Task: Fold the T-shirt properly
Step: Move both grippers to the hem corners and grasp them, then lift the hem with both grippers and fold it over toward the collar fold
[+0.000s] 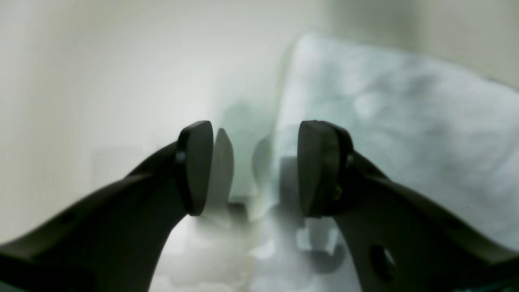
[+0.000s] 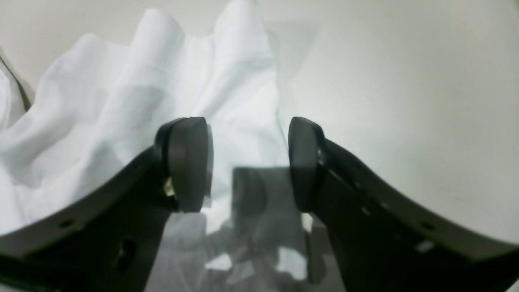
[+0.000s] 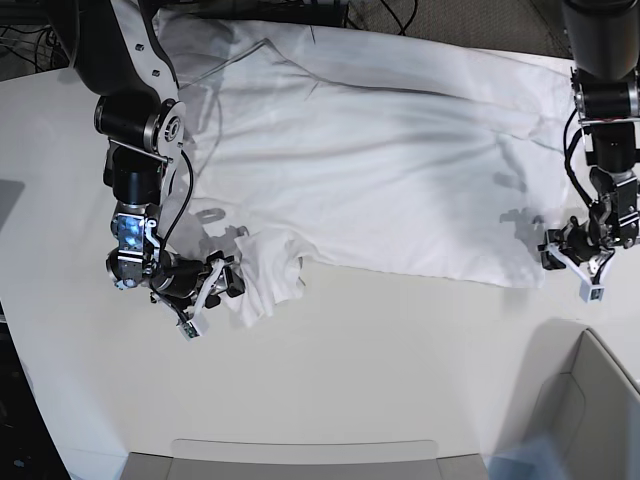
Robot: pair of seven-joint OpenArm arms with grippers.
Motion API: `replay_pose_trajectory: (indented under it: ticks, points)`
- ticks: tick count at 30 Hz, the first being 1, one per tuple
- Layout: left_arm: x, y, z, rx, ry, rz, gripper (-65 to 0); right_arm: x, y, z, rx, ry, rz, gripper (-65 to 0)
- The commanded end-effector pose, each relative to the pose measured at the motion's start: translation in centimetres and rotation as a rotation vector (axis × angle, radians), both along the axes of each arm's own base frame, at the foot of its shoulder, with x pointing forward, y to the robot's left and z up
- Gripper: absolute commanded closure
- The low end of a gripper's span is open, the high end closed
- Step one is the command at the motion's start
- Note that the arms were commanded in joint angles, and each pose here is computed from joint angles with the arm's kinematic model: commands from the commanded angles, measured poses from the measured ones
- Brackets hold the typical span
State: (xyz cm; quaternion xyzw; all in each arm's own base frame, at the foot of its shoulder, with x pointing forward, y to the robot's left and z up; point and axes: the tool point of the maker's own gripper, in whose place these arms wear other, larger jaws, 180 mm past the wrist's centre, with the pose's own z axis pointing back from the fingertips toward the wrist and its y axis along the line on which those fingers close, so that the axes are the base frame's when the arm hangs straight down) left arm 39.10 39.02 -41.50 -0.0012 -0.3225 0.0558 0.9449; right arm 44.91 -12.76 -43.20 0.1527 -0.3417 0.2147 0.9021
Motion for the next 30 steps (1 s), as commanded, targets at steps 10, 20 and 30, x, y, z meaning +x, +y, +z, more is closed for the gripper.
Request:
replay_pose_trajectory:
  ticks: [10, 20, 30]
  points:
    - [2.3, -4.6, 0.8, -0.047, -0.044, -0.221, -33.6, -3.0, -1.3, -2.9, -0.138, 0.154, 0.066, -32.1]
    - [1.8, -7.2, -1.3, -0.049, 0.000, -0.270, -14.0, -3.2, -0.6, -3.0, -0.180, 0.156, 0.123, -7.3]
    - [6.0, -4.3, 1.8, 0.032, -0.152, -0.004, 0.0, 3.2, -1.0, 1.8, -0.237, 0.011, -0.031, 0.0]
